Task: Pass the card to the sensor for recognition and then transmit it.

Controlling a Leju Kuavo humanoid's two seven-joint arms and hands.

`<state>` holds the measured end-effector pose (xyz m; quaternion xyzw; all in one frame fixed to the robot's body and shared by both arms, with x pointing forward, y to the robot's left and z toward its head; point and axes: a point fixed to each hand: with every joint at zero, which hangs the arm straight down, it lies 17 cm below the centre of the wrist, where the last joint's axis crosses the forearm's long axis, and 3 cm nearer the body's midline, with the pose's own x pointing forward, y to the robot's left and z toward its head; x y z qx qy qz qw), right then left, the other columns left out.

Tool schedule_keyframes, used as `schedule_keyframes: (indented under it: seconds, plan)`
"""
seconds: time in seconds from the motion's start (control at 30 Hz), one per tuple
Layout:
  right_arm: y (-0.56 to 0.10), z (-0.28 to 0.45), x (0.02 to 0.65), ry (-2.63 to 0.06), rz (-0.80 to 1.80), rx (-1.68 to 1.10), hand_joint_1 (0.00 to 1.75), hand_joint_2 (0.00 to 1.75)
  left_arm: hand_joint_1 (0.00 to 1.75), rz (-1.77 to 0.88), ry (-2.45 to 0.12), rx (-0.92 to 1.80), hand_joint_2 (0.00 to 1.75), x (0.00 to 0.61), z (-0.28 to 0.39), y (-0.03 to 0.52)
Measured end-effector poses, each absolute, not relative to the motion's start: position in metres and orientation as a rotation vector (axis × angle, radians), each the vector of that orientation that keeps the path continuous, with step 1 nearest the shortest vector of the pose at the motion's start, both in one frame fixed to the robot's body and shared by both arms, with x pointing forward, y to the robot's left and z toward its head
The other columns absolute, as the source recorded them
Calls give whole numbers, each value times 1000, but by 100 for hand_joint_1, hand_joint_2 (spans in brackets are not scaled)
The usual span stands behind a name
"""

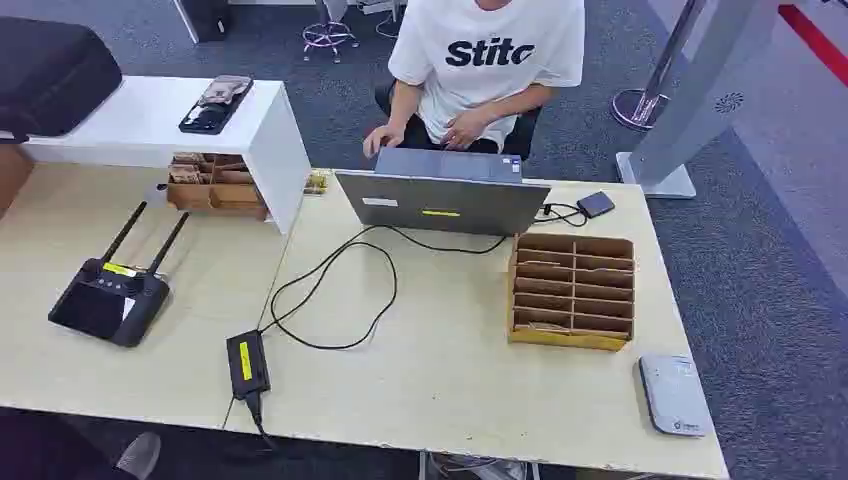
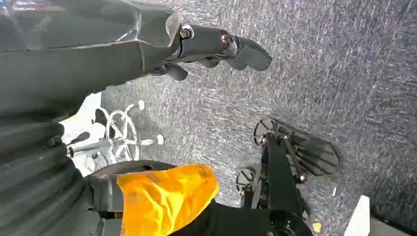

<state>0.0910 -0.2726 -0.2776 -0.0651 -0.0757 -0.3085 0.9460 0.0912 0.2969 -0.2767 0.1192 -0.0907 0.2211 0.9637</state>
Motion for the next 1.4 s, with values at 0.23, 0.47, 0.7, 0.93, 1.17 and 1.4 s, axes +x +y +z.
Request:
schedule_keyframes:
  seconds: [0.23,0.47,0.7,0.93,1.17,1.4]
  plan:
    - [-306,-264,129,-358,-1279,-8,0,175,0,450,-180,250,175,90,-277,298]
    - [-341,-248,145,-544,-1616,53,0,175,0,454,-186,239,175,91,-277,291]
    - [-361,-238,150,-648,-1686,56,0,175,0,473,-176,241,175,89,-277,287]
    - [-392,-229,144,-749,-1766,-19,0,175,0,475,-164,246,175,86,-277,285]
    - [-495,-157,157,-1236,-1792,-69,0,175,0,485,-182,251,175,89,-276,287]
    - [-586,-17,151,-1666,-1663,-329,0,175,0,494,-192,246,175,91,-276,285]
